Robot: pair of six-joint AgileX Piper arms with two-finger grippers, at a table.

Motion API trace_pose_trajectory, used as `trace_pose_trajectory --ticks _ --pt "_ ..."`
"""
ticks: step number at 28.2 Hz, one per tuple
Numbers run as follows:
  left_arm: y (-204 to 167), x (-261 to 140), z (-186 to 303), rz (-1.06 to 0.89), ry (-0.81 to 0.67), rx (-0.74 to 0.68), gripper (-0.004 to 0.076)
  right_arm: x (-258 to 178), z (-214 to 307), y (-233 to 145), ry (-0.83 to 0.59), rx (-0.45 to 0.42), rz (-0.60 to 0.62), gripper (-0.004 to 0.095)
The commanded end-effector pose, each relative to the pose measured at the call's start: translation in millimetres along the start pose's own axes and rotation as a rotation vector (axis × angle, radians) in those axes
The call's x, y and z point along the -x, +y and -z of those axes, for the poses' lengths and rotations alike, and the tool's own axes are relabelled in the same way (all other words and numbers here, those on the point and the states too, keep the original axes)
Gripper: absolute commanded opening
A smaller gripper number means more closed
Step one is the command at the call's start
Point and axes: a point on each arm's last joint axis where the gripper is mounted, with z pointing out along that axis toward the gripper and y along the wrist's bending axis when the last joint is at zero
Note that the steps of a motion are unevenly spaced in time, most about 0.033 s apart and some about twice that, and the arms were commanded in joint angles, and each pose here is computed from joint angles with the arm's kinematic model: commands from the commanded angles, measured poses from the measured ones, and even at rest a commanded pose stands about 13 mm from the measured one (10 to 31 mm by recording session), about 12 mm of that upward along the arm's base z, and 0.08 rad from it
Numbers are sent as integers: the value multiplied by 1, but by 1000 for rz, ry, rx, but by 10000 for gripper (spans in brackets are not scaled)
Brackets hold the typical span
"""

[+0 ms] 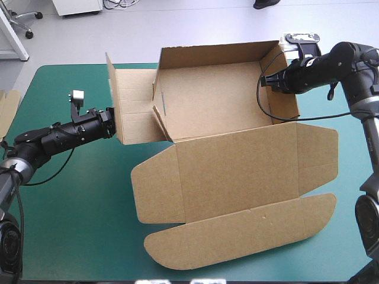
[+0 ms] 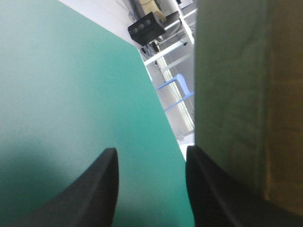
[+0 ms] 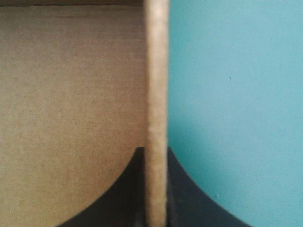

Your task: Fold the box

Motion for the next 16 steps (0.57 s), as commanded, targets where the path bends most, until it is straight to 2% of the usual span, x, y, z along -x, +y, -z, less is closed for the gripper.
trace_pose_trajectory --ticks 1,16 --pt "-37 11 2 -11 -81 -228 325 10 21 7 -116 18 -1 -32" --pt "-88 35 -11 -100 -49 -338 325 12 20 5 -127 5 0 -32"
